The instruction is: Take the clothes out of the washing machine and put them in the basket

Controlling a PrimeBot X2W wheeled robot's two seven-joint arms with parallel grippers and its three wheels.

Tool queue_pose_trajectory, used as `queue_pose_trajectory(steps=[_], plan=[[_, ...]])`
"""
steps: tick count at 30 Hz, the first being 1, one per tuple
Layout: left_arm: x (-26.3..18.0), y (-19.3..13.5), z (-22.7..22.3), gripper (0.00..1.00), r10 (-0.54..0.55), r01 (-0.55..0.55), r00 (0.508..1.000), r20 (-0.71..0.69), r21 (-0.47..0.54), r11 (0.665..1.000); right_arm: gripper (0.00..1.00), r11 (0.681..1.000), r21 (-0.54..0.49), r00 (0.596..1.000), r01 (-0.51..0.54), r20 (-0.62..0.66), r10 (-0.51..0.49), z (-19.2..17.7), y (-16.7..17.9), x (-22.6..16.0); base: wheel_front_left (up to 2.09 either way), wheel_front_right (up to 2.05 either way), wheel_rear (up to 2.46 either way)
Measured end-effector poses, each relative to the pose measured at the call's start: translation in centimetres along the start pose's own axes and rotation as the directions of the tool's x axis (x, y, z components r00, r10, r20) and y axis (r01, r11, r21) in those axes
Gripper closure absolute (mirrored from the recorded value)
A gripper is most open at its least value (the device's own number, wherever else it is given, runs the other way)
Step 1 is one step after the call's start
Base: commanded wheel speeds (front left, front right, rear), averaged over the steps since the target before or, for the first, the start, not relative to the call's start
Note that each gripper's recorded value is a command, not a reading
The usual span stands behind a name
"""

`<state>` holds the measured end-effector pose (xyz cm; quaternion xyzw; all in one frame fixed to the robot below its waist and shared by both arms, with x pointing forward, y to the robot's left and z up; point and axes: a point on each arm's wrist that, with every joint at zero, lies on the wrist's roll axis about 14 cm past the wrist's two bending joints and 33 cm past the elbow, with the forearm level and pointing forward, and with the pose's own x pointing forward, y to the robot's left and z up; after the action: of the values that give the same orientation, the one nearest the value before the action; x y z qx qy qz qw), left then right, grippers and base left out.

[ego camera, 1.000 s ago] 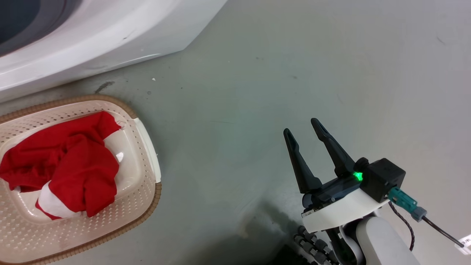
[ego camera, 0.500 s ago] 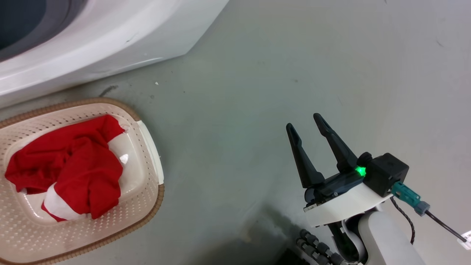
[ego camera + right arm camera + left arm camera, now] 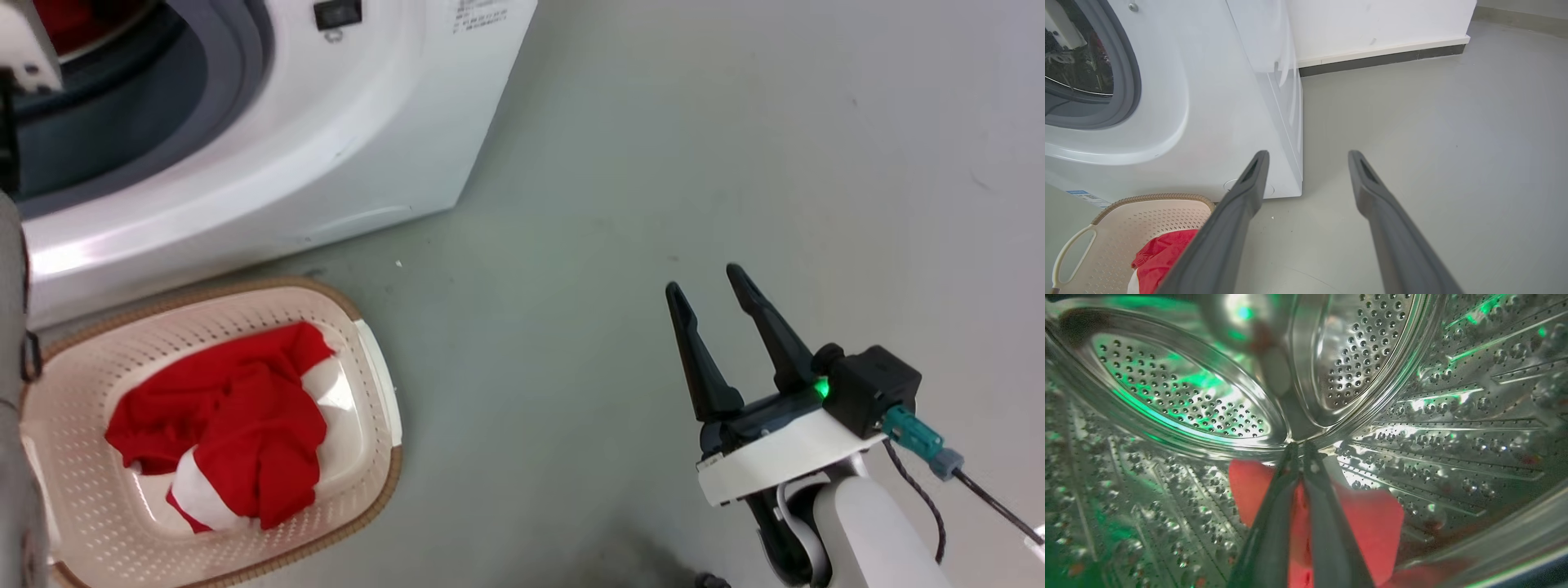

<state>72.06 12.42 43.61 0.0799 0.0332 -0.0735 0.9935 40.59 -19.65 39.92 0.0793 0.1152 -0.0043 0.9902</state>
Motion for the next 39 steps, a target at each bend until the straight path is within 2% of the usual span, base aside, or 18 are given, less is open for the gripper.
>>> queue_pose_trajectory(steps=[4,5,9,16,26,39], plan=[[-2.1,0.3,3.4,1.00,0.010,-0.007,0.996,0.089,-0.027,1.000,0.00,1.000,0.000,1.000,0.007,0.016,-0.007,0.9,0.0,-1.2,0.00,0.00,0.00],[-4.3,0.2,5.2,1.00,0.018,-0.010,0.989,0.145,-0.058,0.998,0.00,1.000,0.000,0.999,0.008,0.034,-0.008,1.7,0.1,-1.9,0.00,0.00,0.00],[-7.8,-0.7,6.3,1.00,0.018,-0.001,0.984,0.179,-0.094,0.996,0.00,1.000,-0.001,0.999,-0.001,0.051,0.001,2.5,0.5,-2.8,0.00,0.00,0.00],[-13.0,-0.5,8.4,1.00,0.034,-0.005,0.972,0.232,-0.125,0.992,0.00,0.999,-0.013,0.995,-0.047,0.088,0.048,4.2,2.1,-3.8,0.00,0.00,0.00],[-19.3,0.1,12.4,1.00,0.050,-0.006,0.940,0.338,-0.130,0.991,0.00,0.996,-0.013,0.988,-0.089,0.126,0.090,5.8,3.7,-5.6,0.00,0.00,0.00],[-26.7,0.0,14.9,1.00,0.061,0.001,0.905,0.421,-0.146,0.989,0.00,0.986,-0.030,0.973,-0.165,0.157,0.168,7.2,6.2,-6.4,0.00,0.00,0.00]])
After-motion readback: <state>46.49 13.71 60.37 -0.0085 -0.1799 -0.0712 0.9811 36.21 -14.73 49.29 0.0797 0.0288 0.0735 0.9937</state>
